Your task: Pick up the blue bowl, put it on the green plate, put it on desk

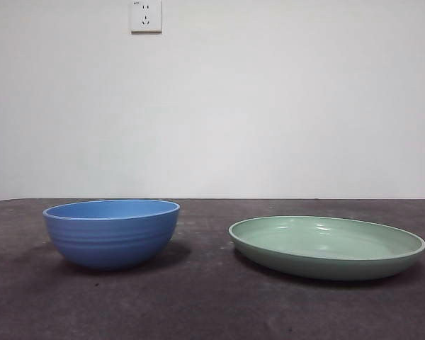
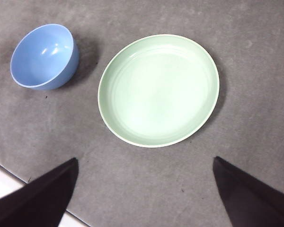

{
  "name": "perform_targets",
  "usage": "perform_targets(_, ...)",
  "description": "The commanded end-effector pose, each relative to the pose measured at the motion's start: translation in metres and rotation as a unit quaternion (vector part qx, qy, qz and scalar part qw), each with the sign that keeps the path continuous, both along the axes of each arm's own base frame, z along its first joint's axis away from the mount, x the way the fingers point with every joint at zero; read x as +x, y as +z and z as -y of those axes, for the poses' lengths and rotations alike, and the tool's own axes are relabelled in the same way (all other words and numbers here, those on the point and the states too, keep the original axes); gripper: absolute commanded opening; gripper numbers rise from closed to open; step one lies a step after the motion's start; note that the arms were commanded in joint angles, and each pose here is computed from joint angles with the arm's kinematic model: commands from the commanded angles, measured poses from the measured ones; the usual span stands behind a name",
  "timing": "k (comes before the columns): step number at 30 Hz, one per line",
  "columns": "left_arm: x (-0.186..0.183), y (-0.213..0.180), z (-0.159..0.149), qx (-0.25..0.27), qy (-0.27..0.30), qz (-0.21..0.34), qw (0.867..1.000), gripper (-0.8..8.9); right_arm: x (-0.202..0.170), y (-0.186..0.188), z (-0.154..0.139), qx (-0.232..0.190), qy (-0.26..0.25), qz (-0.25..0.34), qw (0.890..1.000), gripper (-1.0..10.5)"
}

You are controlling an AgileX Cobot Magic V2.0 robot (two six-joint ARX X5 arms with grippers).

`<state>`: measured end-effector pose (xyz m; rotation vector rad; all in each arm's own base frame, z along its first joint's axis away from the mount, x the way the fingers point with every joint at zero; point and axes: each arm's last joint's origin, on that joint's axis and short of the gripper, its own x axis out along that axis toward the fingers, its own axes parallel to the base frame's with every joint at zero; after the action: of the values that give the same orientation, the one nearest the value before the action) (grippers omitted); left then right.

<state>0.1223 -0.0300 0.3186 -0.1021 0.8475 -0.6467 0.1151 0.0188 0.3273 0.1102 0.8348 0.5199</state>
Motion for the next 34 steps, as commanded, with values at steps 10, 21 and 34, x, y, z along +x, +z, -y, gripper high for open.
perform_targets(10, 0.03, 0.001, 0.01, 0.016, 0.027, -0.002, 1.0, 4.68, 0.002, 0.005, 0.0, 0.005, -0.003, 0.011, 1.0, 4.7)
perform_targets(21, 0.106, -0.02, 0.047, 0.106, 0.026, -0.049, 0.993, 4.68, 0.002, 0.006, 0.0, 0.006, -0.004, 0.014, 1.0, 4.7)
perform_targets(34, 0.165, -0.066, 0.074, 0.18, 0.032, -0.106, 0.977, 4.65, 0.002, 0.006, -0.001, 0.007, -0.001, 0.014, 1.0, 4.7)
